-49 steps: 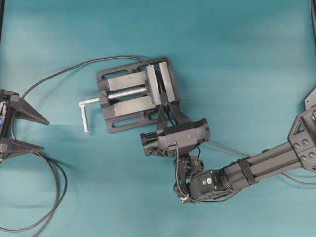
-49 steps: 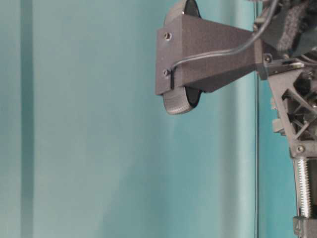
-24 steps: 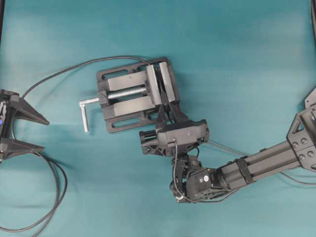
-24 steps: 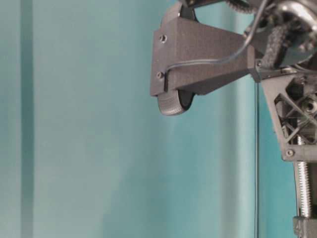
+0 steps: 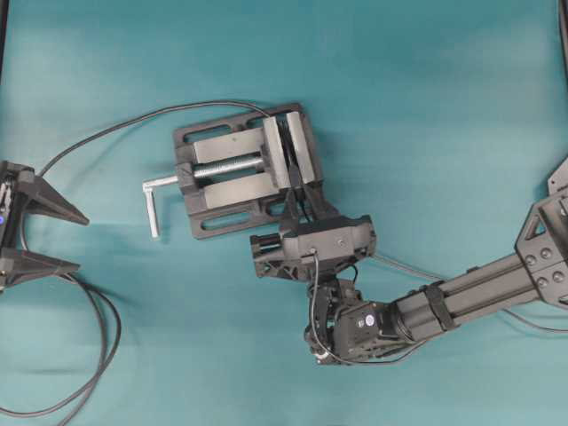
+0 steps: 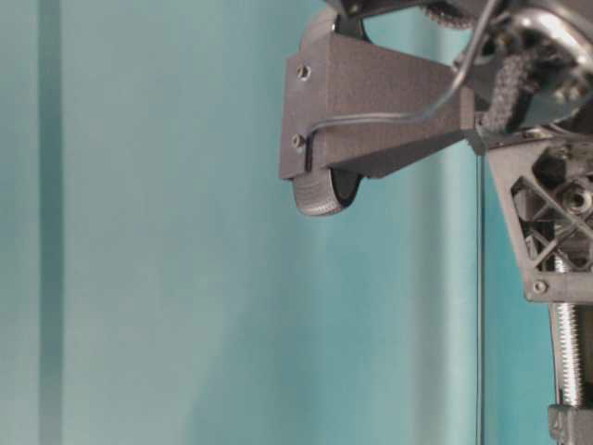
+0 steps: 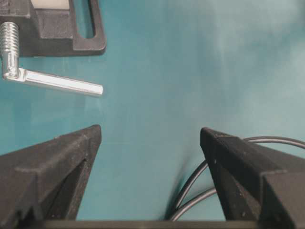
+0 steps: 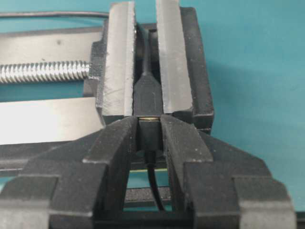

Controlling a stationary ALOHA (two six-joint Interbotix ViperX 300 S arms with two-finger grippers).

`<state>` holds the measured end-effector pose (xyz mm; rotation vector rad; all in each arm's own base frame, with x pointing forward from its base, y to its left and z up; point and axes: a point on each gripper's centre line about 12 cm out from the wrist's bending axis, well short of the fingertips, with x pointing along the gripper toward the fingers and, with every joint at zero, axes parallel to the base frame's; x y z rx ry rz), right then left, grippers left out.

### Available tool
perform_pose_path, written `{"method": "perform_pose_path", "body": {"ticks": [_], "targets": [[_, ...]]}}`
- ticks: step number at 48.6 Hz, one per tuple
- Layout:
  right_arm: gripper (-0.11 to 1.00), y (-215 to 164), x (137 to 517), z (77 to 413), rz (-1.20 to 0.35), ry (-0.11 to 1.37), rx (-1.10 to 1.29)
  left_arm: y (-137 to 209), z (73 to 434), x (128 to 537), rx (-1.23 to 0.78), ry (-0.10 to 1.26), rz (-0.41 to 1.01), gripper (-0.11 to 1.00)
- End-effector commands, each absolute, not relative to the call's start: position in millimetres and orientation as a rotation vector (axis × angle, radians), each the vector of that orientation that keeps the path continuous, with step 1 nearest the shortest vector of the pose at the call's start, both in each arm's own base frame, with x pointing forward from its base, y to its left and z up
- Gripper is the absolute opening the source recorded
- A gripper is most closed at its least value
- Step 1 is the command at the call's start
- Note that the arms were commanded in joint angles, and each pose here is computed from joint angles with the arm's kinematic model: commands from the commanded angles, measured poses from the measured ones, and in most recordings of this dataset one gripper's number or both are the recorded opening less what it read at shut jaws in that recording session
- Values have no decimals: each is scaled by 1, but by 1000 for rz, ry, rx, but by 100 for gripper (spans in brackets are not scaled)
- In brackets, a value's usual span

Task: Insert the USB cable into the fixed female connector.
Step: 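Press the plug further in until fully seated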

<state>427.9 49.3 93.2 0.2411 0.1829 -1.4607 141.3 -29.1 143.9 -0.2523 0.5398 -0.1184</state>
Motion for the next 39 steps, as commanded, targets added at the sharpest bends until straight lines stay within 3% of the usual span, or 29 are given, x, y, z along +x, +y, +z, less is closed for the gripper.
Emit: {"method": "perform_pose_path", "body": {"ticks": [1,39], "targets": [[28,37,427,106,-1513,154,254,-30,149,144,-257,531,-120,99],[29,57,424,106,-1482,169,254,-30,148,144,-261,533,-117,99]]}}
